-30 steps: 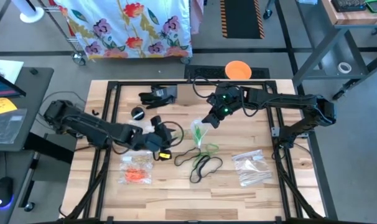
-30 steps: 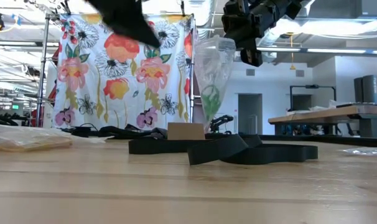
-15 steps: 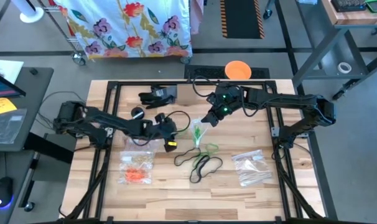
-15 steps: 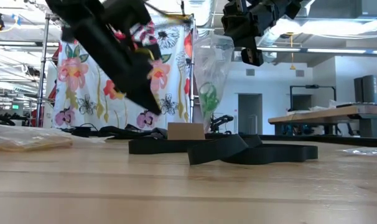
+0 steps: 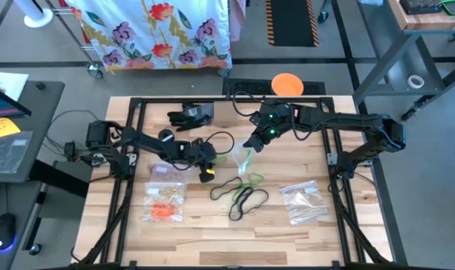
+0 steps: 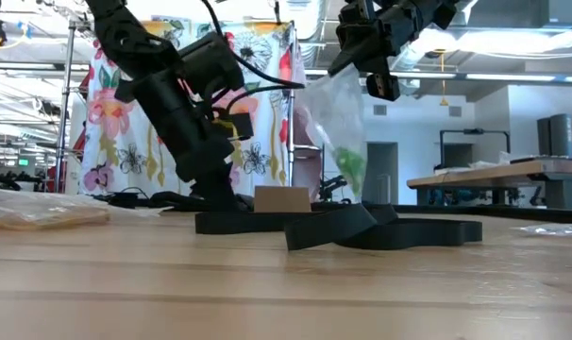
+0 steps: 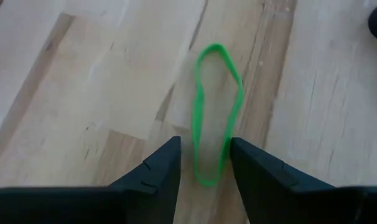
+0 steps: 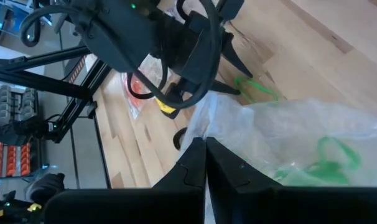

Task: Sort rubber bands
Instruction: Put the green rubber band into the transparent zip bag

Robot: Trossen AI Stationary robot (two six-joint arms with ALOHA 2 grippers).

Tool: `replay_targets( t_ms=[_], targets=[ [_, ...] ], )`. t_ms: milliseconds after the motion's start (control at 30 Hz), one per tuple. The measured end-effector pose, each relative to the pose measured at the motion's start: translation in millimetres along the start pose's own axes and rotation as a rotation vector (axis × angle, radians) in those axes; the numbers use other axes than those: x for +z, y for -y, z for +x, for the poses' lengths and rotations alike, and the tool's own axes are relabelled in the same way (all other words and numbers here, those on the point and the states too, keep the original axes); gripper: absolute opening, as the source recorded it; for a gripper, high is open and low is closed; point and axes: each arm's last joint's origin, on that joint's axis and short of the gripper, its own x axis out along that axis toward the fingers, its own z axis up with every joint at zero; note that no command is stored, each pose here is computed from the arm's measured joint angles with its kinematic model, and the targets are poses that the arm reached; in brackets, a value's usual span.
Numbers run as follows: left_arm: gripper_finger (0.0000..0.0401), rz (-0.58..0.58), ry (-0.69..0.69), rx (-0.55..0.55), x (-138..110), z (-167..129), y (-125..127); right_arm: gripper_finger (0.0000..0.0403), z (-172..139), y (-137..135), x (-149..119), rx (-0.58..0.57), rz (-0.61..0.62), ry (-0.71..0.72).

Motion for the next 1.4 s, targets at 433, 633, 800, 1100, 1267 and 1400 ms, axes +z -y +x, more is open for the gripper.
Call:
replay_targets(
  t_ms=[433, 633, 800, 1100, 1267, 1400],
  targets=[
    [0.0004, -0.051, -0.060, -0.022, 13, -13, -12, 0.0000, 0, 0, 0, 0.001, 0.000, 0.001],
    [0.0001, -0.050, 0.024, -0.068, 33, -55, -1, 0.0000, 0, 0, 0, 0.000, 0.000, 0.000],
    [0.0001, 0.049, 0.231, -0.132, 46, -100, 25, 0.0000, 0, 0, 0, 0.001, -0.001, 0.001],
    [0.0000, 0.168, 0.666, -0.226, 67, -150, 66, 0.0000, 0, 0, 0, -0.001, 0.001, 0.006],
    [0.0000, 0.145, 0.717, -0.198, 73, -148, 63, 0.0000, 0, 0, 1, -0.001, -0.001, 0.011],
    [0.0000, 0.095, 0.713, -0.158, 78, -137, 54, 0.0000, 0, -1, 1, 0.006, -0.006, 0.019]
  ],
)
